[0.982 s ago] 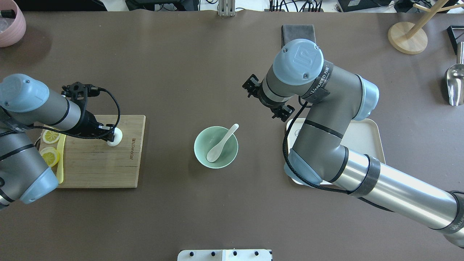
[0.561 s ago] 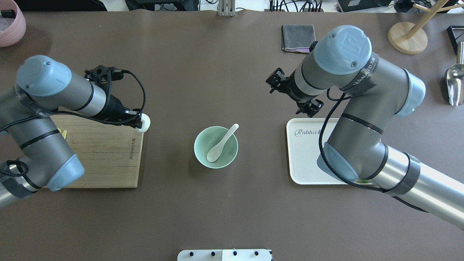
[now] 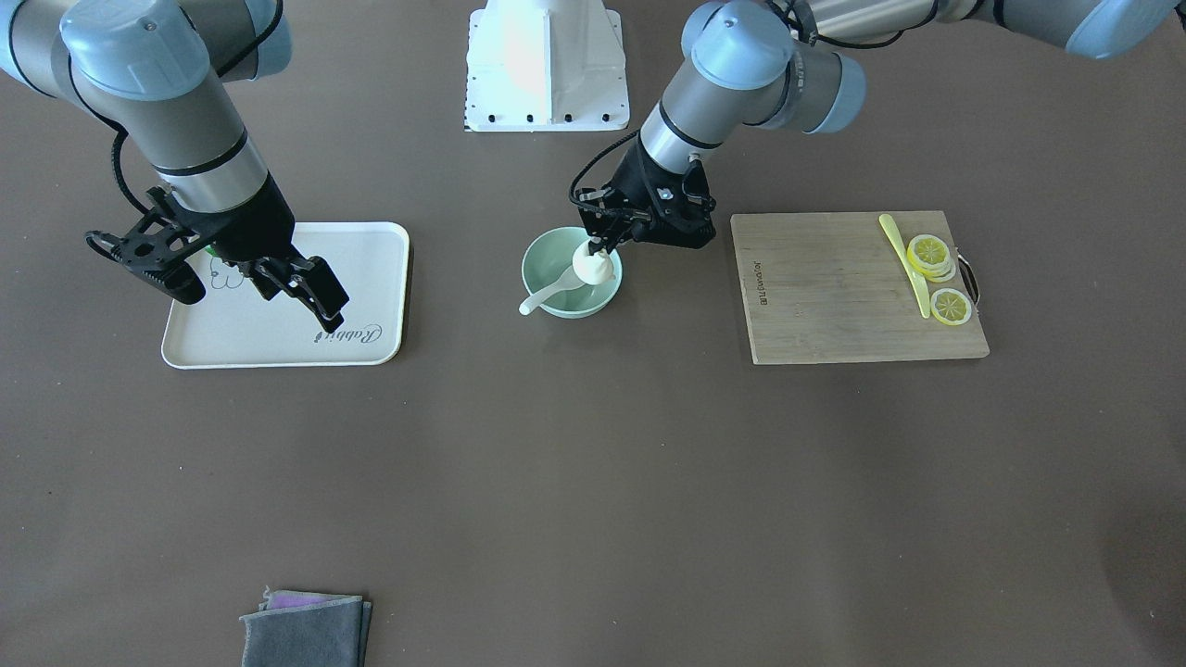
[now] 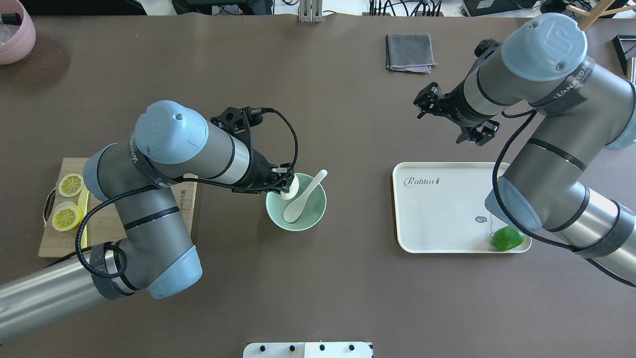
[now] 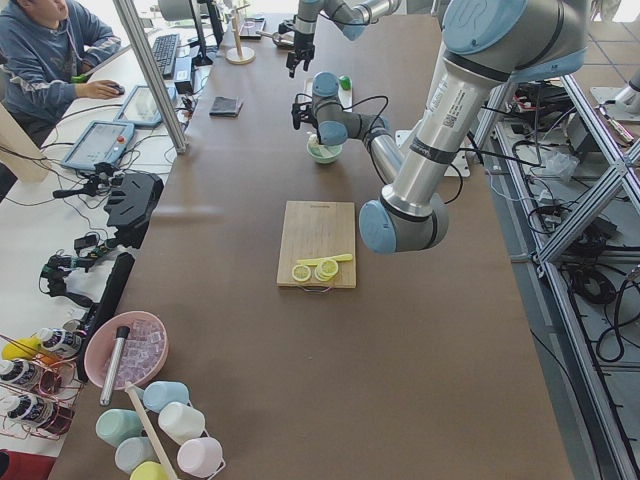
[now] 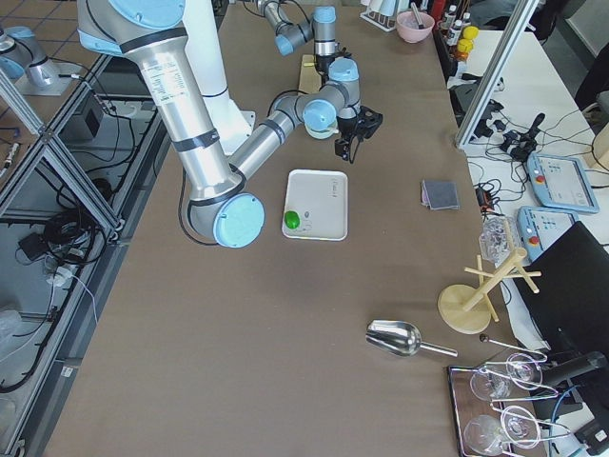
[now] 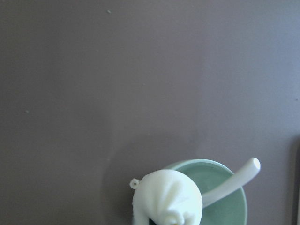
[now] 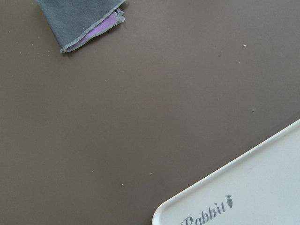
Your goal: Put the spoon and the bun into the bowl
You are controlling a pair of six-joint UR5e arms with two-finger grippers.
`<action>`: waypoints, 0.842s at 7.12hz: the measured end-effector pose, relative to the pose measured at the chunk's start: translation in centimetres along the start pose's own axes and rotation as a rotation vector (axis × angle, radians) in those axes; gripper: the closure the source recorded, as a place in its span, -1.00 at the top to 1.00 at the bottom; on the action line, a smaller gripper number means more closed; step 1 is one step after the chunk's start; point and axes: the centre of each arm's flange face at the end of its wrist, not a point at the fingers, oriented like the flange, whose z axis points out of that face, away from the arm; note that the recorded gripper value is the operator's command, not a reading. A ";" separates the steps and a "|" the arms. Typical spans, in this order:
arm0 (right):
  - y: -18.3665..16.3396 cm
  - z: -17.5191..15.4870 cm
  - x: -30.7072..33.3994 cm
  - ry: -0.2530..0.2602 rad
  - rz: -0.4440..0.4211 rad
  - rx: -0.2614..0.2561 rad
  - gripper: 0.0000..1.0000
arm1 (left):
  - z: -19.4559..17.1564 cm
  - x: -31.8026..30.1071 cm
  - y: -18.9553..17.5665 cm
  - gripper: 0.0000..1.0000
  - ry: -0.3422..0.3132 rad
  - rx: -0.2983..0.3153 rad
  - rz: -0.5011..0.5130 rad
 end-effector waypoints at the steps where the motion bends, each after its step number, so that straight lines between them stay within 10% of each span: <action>1: -0.3 0.0 0.4 0.003 -0.005 0.002 1.00 | 0.2 0.5 0.5 0.97 0.000 0.012 0.000; 6: -1.7 -0.2 5.1 0.040 -0.143 0.015 1.00 | -5.1 -13.5 -8.9 0.97 -0.129 0.030 0.168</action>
